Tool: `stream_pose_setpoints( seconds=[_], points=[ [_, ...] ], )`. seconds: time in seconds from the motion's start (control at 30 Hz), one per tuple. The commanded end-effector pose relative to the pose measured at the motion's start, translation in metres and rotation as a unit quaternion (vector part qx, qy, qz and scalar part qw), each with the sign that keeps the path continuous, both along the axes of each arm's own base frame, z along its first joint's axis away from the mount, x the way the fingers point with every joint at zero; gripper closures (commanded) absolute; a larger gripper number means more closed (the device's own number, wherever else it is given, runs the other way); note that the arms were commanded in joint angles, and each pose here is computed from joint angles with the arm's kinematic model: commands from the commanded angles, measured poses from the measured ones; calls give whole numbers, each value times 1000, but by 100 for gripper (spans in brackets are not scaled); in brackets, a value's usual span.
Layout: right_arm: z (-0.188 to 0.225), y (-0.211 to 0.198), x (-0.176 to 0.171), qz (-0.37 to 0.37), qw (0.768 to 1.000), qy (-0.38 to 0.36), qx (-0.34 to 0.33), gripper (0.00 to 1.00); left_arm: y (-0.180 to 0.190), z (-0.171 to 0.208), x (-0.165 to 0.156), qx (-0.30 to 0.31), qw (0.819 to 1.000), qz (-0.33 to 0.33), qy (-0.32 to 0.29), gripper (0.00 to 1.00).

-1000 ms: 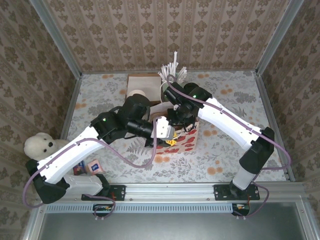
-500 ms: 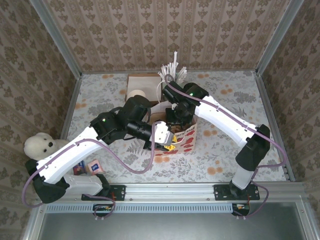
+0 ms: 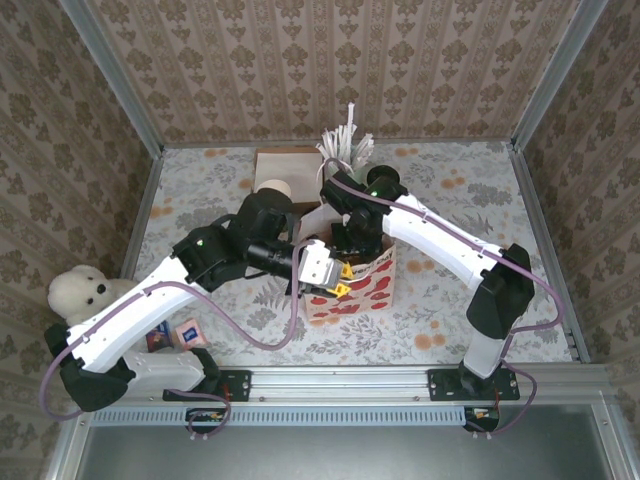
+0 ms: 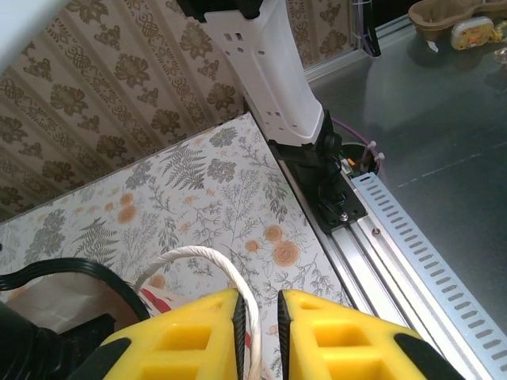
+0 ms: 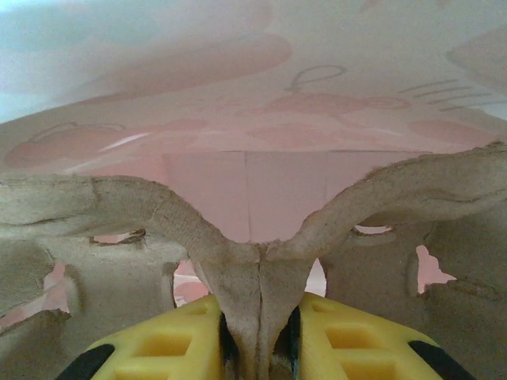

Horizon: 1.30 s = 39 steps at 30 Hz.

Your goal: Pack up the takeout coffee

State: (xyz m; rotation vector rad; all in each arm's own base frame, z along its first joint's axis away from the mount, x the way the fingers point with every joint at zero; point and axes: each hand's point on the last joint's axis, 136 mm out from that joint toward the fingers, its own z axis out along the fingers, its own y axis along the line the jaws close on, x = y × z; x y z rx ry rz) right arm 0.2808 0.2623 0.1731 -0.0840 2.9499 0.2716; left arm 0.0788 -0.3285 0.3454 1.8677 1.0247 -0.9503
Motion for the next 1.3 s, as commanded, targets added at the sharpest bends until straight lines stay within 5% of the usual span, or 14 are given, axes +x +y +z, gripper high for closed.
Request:
stream_pose_setpoints(
  seconds=[0.0,0.1,0.17,0.27,0.43,0.6,0.77,0.83,0.9,1.17,1.27],
  points=[
    [-9,-4,3,-1,1000,-8,-23,75,1,10,-1,-19,1000,-3,8,78],
    [-10,-3,3,2,1000,-14,-21,74,1,15,4,-29,999,12,12,71],
    [-10,0,3,8,1000,-20,-17,74,5,22,12,-43,998,37,19,57],
    [-8,6,2,21,999,-32,-11,75,17,40,23,-89,993,74,26,22],
    [-7,7,4,27,999,-43,-9,74,40,61,38,-154,977,146,24,1],
    [-7,12,8,30,998,-58,3,74,67,66,108,-180,924,330,70,0],
    [-11,12,9,36,998,-59,-2,75,103,49,195,-162,816,529,168,0],
    [-13,12,9,39,997,-60,-4,75,109,40,214,-148,793,557,197,0],
    [-14,12,9,39,997,-61,-3,75,104,33,224,-136,794,552,216,5],
    [-16,13,9,45,997,-64,0,75,56,24,220,-105,852,436,268,29],
    [-14,14,10,46,996,-70,6,75,49,20,225,-103,855,427,274,39]
  ],
)
